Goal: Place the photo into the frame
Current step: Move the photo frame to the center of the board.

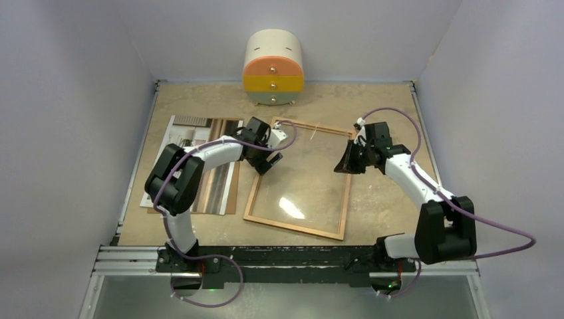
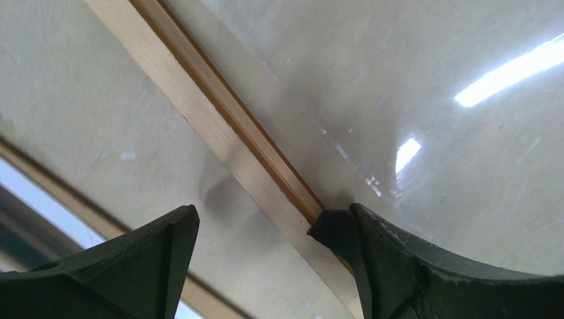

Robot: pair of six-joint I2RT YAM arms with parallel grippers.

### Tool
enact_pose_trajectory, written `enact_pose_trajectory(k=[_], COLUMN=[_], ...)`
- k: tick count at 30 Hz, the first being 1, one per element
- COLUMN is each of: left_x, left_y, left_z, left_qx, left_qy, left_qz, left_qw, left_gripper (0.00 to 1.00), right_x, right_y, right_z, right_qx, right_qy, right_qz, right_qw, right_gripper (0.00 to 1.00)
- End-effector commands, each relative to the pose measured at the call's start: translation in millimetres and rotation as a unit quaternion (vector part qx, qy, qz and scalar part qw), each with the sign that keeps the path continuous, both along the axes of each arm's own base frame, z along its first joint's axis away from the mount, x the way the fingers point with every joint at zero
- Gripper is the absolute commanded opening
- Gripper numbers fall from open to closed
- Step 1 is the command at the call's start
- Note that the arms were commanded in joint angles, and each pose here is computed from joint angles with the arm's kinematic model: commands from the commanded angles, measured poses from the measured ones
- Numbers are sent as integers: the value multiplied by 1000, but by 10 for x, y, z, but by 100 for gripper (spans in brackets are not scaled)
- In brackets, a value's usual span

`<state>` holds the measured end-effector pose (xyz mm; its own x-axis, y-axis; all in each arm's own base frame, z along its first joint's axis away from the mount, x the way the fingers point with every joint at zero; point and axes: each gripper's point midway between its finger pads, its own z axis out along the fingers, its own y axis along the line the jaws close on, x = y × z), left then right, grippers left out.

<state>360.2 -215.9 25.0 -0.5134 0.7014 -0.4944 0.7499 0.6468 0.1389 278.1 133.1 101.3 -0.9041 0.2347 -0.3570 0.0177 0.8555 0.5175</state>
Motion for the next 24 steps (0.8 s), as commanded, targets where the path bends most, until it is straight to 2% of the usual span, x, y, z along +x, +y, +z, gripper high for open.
enact_pose_trajectory(k=[1, 4, 8, 14, 18, 21, 24], left_x=[-87, -118, -163, -160, 38, 126, 176], left_y=[353, 409, 315, 213, 566, 868, 1013], left_z=[83, 212, 481, 972, 1025, 931, 878], left_qx=[14, -2, -52, -115, -70, -39, -22], left_qy=[10, 3, 13, 3, -40, -52, -52], left_qz=[20, 22, 17, -4, 14, 35, 41], left_qw=[1000, 1000, 998, 993, 997, 997, 998], left_gripper=[83, 84, 85, 87, 86, 86, 86], right_x=[68, 115, 167, 179, 138, 21, -130], right_y=[130, 179, 236, 277, 318, 443, 542], right_z=[-4, -34, 4, 292, 521, 682, 781], right_qx=[38, 50, 66, 85, 110, 167, 164], right_qy=[-5, -2, -4, -25, -35, -26, -35], right_qz=[6, 7, 9, 8, -3, -35, -48], right_qw=[999, 999, 998, 996, 993, 985, 985], right_gripper=[0, 0, 0, 0, 0, 0, 0])
